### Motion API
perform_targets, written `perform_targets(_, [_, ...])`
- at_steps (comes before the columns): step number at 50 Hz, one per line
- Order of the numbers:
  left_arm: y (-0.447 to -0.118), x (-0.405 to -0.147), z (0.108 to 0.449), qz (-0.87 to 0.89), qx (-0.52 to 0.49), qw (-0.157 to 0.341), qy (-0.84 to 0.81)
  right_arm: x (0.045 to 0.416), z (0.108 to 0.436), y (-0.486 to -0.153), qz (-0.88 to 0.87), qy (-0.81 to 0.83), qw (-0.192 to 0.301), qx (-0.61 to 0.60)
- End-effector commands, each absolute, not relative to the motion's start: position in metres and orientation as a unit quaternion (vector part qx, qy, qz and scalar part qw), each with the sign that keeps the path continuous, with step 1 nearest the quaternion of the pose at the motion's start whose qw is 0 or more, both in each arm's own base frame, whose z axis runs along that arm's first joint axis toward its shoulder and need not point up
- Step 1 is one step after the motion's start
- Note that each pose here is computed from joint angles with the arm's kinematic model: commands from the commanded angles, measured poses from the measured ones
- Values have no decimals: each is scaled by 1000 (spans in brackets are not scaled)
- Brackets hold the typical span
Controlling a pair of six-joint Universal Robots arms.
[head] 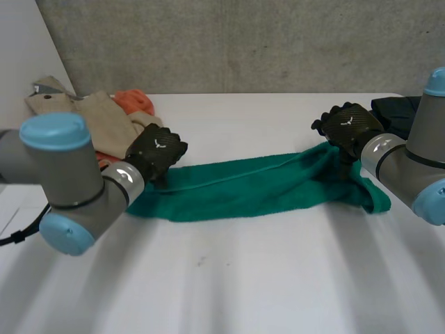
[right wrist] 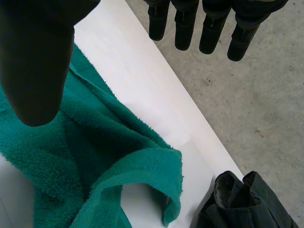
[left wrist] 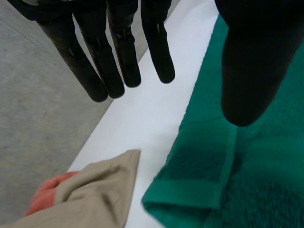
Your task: Fold the laundry.
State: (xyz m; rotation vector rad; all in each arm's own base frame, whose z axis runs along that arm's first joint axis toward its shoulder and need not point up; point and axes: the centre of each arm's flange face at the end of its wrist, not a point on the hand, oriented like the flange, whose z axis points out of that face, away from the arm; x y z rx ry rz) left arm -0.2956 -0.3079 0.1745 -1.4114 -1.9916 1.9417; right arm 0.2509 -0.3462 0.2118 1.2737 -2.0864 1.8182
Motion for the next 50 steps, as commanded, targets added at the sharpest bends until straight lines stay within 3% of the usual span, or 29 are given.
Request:
perform_targets(1, [-334,-301,176,567,-413,95,-707,249,208,-346,591,-687,49,419])
perform_targets(13, [-358,-299,146,524,-423,75,-736,243,202,-352,586,-690,59,421])
perform_targets(23, [-375,-302,122,559,-433,27,-707,245,196,-353,586,-687,64,425])
perform_targets(40, [-401,-309,115,607,-433,-3,-666,246,191,-352,581,-687,64,431])
perform_targets(46, [-403,-309,128,623,-424,-20,-656,245,190,-354,584,-688,64,426])
perform_targets(50, [-400,-310,170,665,-387,-39,-638,241,194,-362,597,-687,77,408])
